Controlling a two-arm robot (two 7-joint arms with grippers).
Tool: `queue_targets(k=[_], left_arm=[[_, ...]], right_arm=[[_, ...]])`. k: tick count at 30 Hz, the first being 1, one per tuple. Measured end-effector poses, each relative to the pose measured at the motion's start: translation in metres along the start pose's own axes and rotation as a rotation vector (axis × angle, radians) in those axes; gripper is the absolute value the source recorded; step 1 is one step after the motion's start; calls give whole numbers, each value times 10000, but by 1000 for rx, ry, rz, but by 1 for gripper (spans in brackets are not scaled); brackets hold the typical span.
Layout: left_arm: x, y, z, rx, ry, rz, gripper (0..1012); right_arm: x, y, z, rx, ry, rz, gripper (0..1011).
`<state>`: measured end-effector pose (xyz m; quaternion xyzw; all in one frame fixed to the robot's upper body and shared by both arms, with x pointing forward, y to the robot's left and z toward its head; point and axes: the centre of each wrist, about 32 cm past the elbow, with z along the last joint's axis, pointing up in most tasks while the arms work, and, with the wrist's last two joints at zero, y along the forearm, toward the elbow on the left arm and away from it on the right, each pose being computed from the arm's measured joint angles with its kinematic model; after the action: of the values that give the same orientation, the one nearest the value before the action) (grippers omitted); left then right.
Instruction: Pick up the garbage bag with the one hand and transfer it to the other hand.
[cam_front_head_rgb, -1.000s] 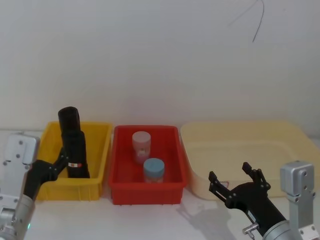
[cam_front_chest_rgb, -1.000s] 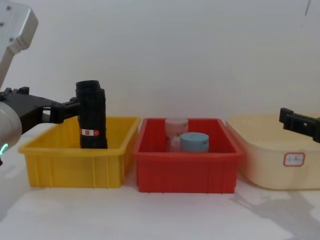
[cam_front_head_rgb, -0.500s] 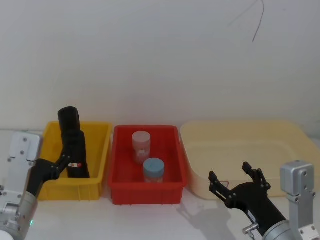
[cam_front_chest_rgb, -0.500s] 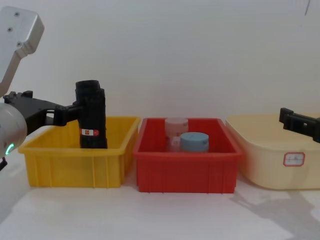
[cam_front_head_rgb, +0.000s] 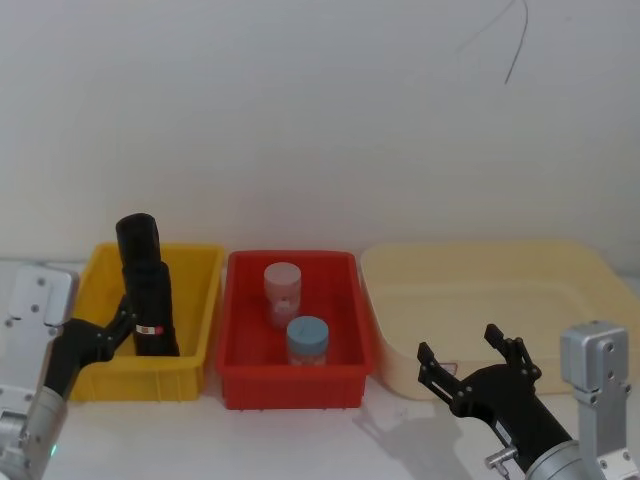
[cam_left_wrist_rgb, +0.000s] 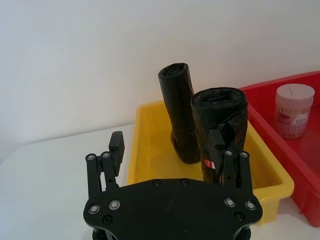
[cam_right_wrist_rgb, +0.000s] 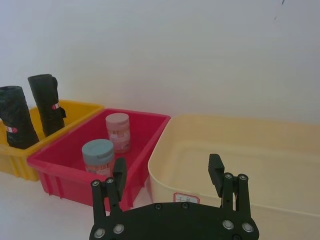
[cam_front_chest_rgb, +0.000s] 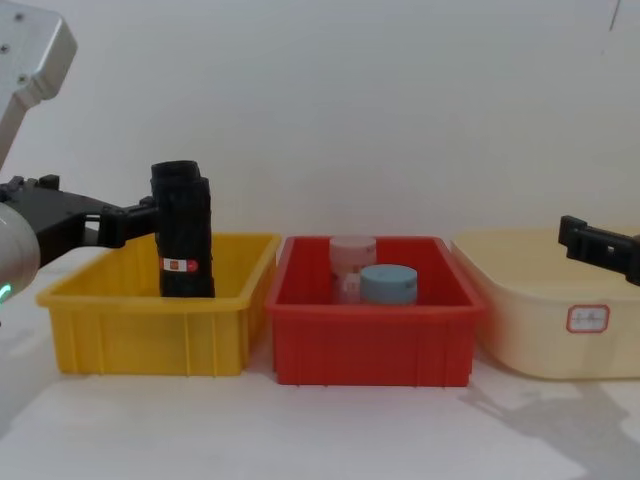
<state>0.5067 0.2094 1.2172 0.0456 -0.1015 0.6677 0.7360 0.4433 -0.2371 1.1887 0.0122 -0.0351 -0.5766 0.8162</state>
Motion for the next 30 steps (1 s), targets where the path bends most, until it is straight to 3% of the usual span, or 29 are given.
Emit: queue_targets(k=[15,30], left_arm=[[0,78,-18,9,5,-31,1002],[-109,98,-11,12,35,-86,1002]], right_arm=[[0,0,0,0,0,0,1004],[0,0,0,0,0,0,1004]])
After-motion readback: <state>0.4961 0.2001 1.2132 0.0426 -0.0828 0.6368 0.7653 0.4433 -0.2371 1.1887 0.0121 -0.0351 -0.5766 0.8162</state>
